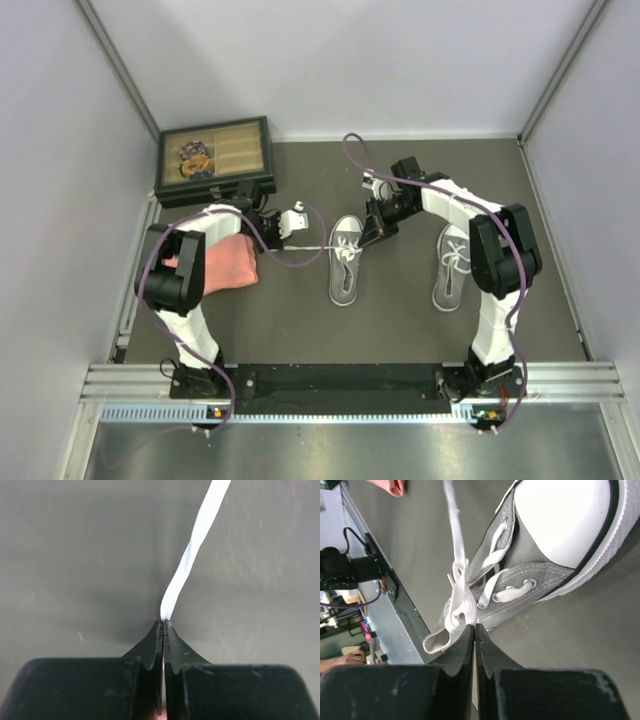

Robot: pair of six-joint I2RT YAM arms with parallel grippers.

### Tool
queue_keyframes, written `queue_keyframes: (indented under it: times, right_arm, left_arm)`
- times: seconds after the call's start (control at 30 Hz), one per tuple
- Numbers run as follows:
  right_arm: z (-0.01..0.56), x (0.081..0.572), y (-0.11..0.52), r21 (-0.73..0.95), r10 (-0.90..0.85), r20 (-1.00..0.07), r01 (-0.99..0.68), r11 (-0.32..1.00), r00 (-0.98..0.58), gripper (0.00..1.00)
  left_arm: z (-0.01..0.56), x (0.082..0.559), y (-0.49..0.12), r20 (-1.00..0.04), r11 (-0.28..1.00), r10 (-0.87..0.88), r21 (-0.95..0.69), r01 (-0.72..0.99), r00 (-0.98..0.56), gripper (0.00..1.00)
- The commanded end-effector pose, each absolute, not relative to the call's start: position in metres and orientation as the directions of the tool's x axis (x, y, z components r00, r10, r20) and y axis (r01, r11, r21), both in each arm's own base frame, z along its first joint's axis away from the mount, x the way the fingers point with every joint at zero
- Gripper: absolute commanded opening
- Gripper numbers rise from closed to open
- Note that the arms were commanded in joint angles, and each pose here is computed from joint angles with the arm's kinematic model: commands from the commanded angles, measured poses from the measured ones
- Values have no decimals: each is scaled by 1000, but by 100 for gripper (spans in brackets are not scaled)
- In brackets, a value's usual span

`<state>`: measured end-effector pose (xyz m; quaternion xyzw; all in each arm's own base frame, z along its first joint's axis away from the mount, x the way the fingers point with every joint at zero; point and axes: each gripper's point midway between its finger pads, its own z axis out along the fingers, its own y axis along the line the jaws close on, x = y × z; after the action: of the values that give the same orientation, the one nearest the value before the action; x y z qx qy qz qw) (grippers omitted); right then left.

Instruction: Tie the shoes

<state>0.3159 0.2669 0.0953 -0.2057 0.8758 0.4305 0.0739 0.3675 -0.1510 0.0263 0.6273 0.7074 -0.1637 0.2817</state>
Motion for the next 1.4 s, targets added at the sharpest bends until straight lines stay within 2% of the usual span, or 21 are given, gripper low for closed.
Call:
queue_keyframes:
  times: [0.0,0.47,0.7,0.77,0.93,1.0,1.13,1.27,1.37]
  right_arm:
    - [123,320,260,656,-317,-417,-523,544,-852,0]
    - [126,334,232,548,-325,-481,-568,613,-815,0]
    - [141,342,228,504,-320,-538,-601,620,-780,0]
    - [150,344,234,518,-302,-561,-612,598,-771,0]
    - [168,349,258,540,-290,-606,-650,534,-741,0]
    - [171,348,269,551,-296,-611,-663,507,-734,0]
    - [172,346,284,556,-309,-630,-692,461,-712,0]
    - [175,345,293,580,-298,-630,-690,433,-717,0]
    - [175,343,297,591,-299,-636,-698,405,-712,0]
  left_arm:
    - [49,352,-128,-609,187,791,144,972,-62,0]
    - [66,335,-80,-627,245,774,171,954,-86,0]
    - [99,328,-91,-691,192,723,182,964,-14,0]
    - [123,319,-114,-753,140,654,214,967,72,0]
    - [169,295,-183,-802,10,552,282,959,230,0]
    - [183,275,-222,-833,-40,497,256,966,242,0]
    - [223,255,-300,-872,-109,348,328,938,345,0]
    - [238,216,-372,-906,-189,261,290,938,332,0]
    - [231,199,-403,-922,-226,254,238,945,293,0]
